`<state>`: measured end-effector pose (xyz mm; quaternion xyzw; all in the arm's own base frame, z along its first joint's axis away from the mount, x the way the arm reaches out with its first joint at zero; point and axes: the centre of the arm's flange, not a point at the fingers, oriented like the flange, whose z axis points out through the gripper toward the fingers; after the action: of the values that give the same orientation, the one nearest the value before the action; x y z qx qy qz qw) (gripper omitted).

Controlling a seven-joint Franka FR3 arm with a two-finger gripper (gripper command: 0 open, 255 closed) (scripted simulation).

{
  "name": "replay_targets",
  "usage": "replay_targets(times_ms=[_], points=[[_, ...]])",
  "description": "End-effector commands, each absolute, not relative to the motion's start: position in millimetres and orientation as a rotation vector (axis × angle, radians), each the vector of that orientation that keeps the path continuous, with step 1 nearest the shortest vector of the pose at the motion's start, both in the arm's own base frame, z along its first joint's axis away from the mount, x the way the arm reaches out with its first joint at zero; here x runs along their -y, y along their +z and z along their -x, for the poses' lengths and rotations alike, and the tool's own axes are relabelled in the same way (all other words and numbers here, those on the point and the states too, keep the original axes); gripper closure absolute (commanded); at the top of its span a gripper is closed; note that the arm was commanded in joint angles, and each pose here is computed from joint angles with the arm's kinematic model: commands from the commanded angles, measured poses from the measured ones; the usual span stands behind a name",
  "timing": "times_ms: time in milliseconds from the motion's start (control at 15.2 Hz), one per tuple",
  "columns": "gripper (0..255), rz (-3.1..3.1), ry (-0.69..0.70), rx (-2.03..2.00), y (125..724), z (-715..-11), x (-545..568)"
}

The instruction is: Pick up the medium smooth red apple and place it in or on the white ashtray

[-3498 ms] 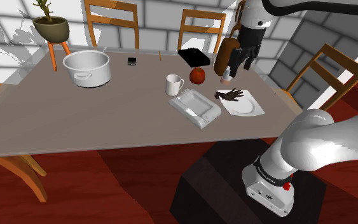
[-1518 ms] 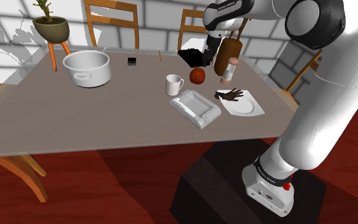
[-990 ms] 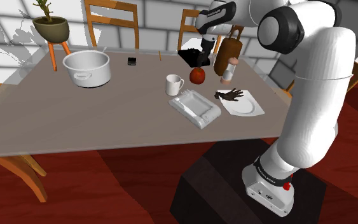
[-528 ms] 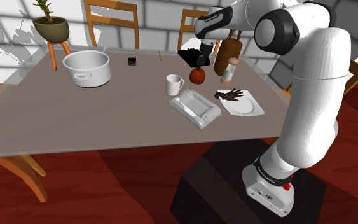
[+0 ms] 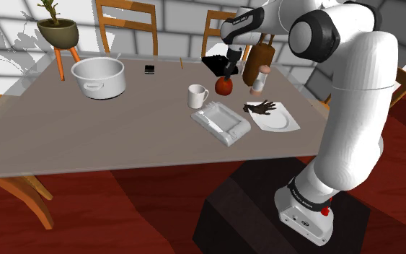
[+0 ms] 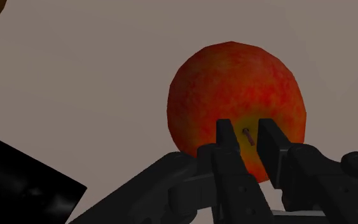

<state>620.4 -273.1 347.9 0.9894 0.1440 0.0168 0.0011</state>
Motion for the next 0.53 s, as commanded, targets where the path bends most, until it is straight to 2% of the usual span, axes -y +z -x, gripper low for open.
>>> replay_targets(times_ms=[0,462], points=[[255,-3.108,0.049,-0.454,346.4,-620.4,272.2],[255,-3.108,0.049,-0.454,351.7,-620.4,272.3]])
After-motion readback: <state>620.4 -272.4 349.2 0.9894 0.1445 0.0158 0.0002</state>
